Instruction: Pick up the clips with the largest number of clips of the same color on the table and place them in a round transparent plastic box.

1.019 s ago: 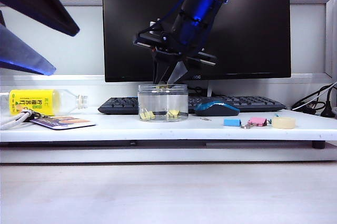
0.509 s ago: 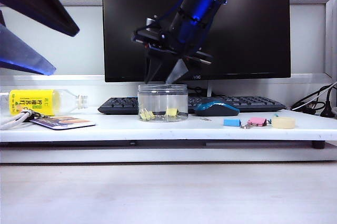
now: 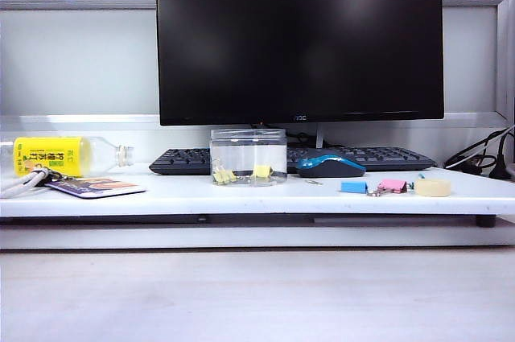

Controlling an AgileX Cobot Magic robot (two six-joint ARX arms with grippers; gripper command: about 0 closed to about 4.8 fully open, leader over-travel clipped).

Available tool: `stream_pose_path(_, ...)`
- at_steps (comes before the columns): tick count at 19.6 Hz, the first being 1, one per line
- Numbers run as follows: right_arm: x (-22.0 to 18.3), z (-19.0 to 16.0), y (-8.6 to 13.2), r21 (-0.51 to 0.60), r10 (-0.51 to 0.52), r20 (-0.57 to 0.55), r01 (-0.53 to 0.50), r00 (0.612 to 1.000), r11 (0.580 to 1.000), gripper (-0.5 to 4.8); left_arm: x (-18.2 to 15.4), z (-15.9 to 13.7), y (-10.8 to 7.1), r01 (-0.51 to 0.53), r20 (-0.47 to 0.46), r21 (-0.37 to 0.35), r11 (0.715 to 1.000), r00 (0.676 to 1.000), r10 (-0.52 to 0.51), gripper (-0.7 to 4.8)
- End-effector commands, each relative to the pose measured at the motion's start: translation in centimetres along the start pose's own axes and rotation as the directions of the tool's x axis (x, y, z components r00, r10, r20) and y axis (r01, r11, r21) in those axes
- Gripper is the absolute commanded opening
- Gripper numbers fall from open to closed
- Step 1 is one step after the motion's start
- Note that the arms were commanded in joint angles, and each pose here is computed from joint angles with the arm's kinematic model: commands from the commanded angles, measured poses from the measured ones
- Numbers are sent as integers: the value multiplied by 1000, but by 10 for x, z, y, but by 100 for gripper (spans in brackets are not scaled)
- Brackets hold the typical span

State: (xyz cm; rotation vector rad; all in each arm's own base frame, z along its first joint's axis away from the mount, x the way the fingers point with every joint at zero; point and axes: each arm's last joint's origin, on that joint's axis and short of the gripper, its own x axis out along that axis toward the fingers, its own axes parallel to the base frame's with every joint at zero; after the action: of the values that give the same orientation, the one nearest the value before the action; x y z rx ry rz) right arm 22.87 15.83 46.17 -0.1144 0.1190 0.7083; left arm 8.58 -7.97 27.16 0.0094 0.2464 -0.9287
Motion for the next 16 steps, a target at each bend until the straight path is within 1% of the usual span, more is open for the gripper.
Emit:
stream_pose_path(1,-57,0,5,-29,-16,65,18,998,999,207,-40,11,-9,-72,235,113,991,971,43,344)
stream_pose_path(2,-79,-6,6,-30,-28,87,30,996,999,206,-53,11,-11,-115,297,119,986,952,75,343)
stream_pose_path(3,-107,-21,10,-26,-49,108,53,993,998,203,-70,7,-14,-164,358,117,980,927,112,341)
stream_pose_path(4,-128,-40,12,-18,-102,113,104,988,994,196,-83,2,-16,-187,390,110,976,911,131,340)
stream_pose_path(5,-144,-59,15,-13,-149,114,151,982,988,194,-83,0,-16,-189,360,98,977,922,142,340)
stream_pose_path(6,-153,-74,16,-10,-174,108,176,979,984,174,-84,-2,-16,-210,327,89,974,929,170,340)
stream_pose_path(7,-163,-91,19,-8,-177,107,178,978,984,156,-82,-4,-15,-206,301,86,975,938,172,340)
stream_pose_path(8,-174,-112,21,3,-200,89,201,976,980,144,-82,-5,-15,-186,288,75,980,945,157,339)
stream_pose_path(9,-180,-130,23,10,-228,75,228,971,974,143,-82,-5,-15,-193,291,64,979,942,167,333)
stream_pose_path(10,-185,-143,25,8,-229,58,229,972,973,143,-82,-5,-15,-195,291,67,979,942,167,315)
stream_pose_path(11,-189,-160,27,8,-228,40,228,973,974,143,-82,-5,-16,-182,285,70,981,946,155,241)
stream_pose_path(12,-192,-175,28,7,-226,22,226,974,974,143,-81,-7,-15,-181,270,69,981,950,156,139)
stream_pose_path(13,-192,-190,30,6,-225,10,225,974,974,142,-81,-9,-15,-180,247,68,981,956,158,58)
stream_pose_path(14,-192,-204,31,4,-223,-13,223,975,975,127,-80,-12,-15,-177,221,59,982,962,160,48)
stream_pose_path(16,-190,-223,32,0,-211,-57,211,976,978,67,-80,-14,-15,-176,192,49,983,968,163,47)
